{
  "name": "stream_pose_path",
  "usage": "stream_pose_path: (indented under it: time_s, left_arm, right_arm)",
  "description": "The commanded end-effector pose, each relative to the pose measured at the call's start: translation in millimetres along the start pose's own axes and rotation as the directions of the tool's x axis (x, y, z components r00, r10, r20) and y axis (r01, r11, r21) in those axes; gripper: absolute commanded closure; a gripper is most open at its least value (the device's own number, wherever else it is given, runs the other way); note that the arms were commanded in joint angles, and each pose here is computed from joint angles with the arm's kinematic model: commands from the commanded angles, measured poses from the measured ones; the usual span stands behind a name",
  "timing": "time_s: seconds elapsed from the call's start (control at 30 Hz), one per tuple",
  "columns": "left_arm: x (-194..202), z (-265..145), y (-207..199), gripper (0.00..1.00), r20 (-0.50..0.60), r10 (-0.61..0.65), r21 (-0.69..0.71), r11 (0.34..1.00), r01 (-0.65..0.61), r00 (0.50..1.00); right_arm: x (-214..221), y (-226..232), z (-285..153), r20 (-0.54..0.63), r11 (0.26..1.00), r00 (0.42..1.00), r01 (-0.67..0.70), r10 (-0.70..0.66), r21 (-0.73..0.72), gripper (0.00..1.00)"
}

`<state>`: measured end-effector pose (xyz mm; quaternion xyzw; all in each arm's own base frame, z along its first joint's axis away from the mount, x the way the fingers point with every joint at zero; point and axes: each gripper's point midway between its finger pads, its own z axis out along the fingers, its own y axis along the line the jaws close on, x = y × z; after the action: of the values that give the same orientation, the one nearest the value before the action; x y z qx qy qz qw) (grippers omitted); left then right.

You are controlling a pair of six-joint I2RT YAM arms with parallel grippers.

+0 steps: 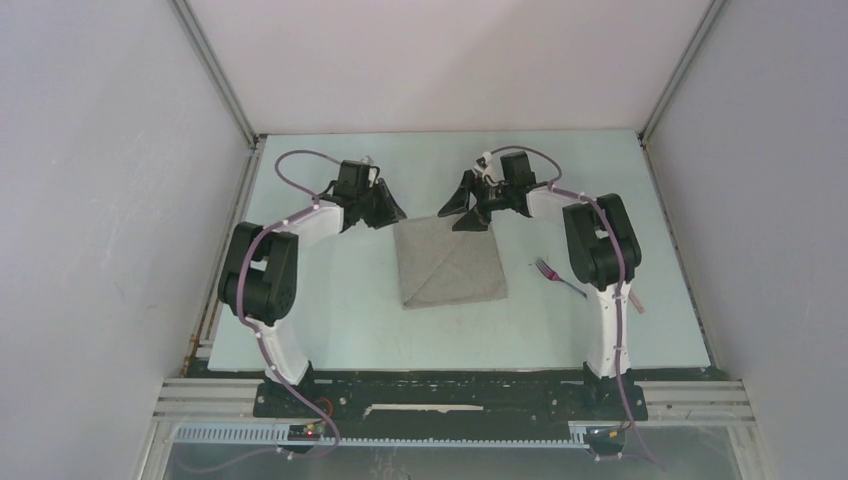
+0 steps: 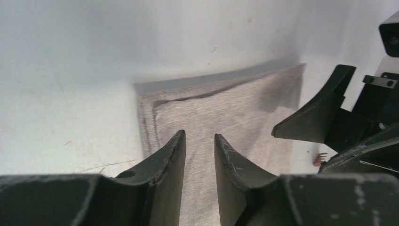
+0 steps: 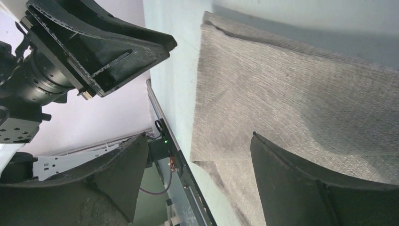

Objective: Fold the napkin into a case and place the utensils inside

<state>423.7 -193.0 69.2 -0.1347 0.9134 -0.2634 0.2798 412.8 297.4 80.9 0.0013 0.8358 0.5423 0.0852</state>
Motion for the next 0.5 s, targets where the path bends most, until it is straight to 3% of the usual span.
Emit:
stream_pose_path:
  time_s: [0.0, 0.2, 0.47]
  left_arm:
    - [-9.0, -10.1, -27.7, 0.64, 0.003, -0.017, 0.120, 0.993, 0.017, 1.000]
    - [3.4, 25.2, -18.1, 0.65, -0.059, -0.071, 0.129, 0.989, 0.079, 0.996]
    - [6.0, 40.8, 33.8, 0.65, -0.052, -0.106, -0.015, 0.994, 0.105, 0.993]
  right_arm:
    - [-4.7, 14.6, -8.3, 0.027, 0.999, 0.998, 0.049, -0.048, -0.016, 0.13]
    - [-41.7, 4.6, 0.8, 0.083, 0.992, 0.997, 0.012, -0.001, -0.127, 0.13]
    - [-76.3, -49.5, -12.4, 0.134, 0.996, 0.989, -0.048, 0.058, -0.080, 0.12]
